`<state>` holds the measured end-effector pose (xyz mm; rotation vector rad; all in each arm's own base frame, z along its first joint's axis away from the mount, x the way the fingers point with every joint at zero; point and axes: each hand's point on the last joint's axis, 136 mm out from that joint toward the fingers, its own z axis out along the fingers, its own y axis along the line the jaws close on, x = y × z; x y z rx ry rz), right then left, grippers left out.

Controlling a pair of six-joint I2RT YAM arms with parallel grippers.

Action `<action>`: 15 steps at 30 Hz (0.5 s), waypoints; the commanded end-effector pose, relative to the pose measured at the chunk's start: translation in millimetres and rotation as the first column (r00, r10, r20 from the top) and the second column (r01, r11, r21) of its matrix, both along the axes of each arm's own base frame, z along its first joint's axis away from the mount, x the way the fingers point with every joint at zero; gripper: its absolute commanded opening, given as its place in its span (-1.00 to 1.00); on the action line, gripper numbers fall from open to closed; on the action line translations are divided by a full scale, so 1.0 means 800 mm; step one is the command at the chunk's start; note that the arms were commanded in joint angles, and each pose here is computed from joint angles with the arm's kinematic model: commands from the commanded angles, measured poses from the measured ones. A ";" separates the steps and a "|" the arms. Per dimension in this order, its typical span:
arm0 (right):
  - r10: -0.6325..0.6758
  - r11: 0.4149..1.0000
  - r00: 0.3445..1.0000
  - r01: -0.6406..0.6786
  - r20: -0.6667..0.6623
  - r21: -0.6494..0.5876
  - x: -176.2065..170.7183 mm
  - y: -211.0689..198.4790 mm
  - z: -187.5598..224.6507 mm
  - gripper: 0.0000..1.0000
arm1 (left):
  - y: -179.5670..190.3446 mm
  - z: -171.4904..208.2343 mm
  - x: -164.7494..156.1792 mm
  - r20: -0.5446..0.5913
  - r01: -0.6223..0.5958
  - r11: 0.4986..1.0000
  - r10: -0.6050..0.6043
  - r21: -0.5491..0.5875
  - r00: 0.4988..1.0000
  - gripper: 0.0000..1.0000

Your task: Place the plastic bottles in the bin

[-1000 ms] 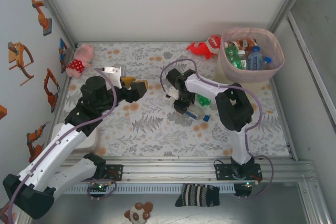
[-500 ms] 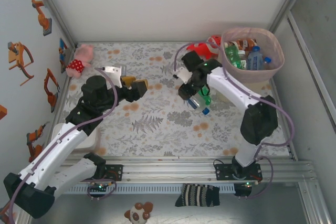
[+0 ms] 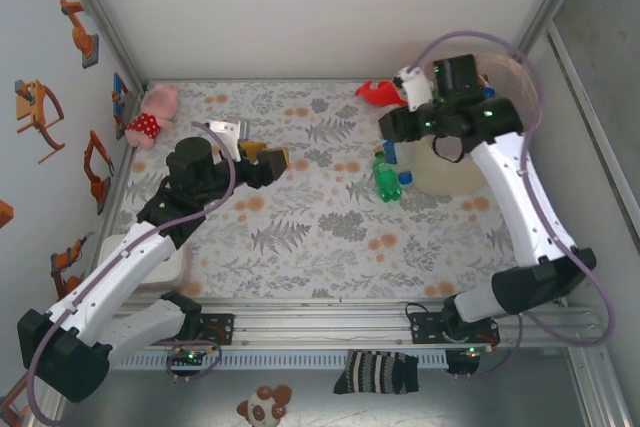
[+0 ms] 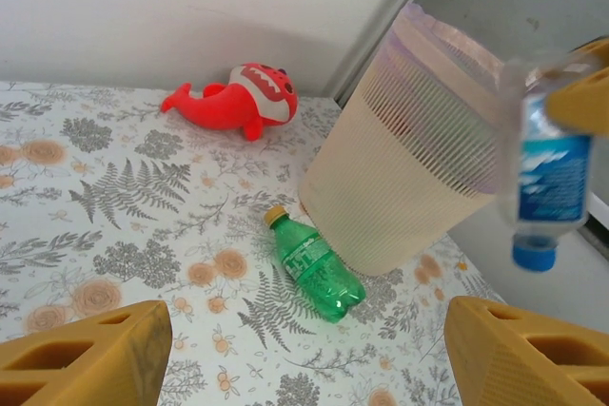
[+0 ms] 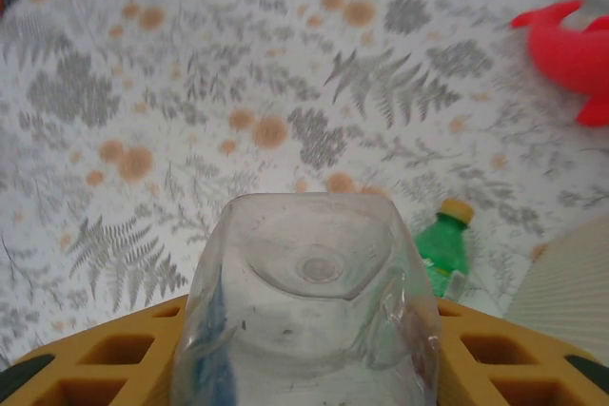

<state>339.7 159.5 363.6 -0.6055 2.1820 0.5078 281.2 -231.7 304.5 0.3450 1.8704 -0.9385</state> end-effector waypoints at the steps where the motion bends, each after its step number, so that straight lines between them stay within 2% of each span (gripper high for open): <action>1: -0.040 0.993 0.996 0.031 0.075 0.110 -0.016 -0.022 0.062 -0.05 | -0.005 0.008 0.003 0.014 0.021 0.999 -0.021 -0.036 1.000 0.50; 9: -0.267 0.952 0.942 0.225 0.205 0.209 -0.002 -0.113 0.148 -0.10 | -0.007 0.007 0.007 0.015 0.026 0.999 -0.026 -0.042 1.000 0.50; 12: -0.345 0.929 0.910 0.297 0.228 0.222 0.016 -0.145 0.164 -0.10 | -0.008 0.006 0.010 0.011 0.028 0.998 -0.027 -0.049 1.000 0.50; 15: -0.419 0.904 0.877 0.381 0.234 0.193 0.043 -0.175 0.159 -0.12 | -0.012 0.005 0.010 0.005 0.043 0.998 -0.043 -0.055 0.999 0.50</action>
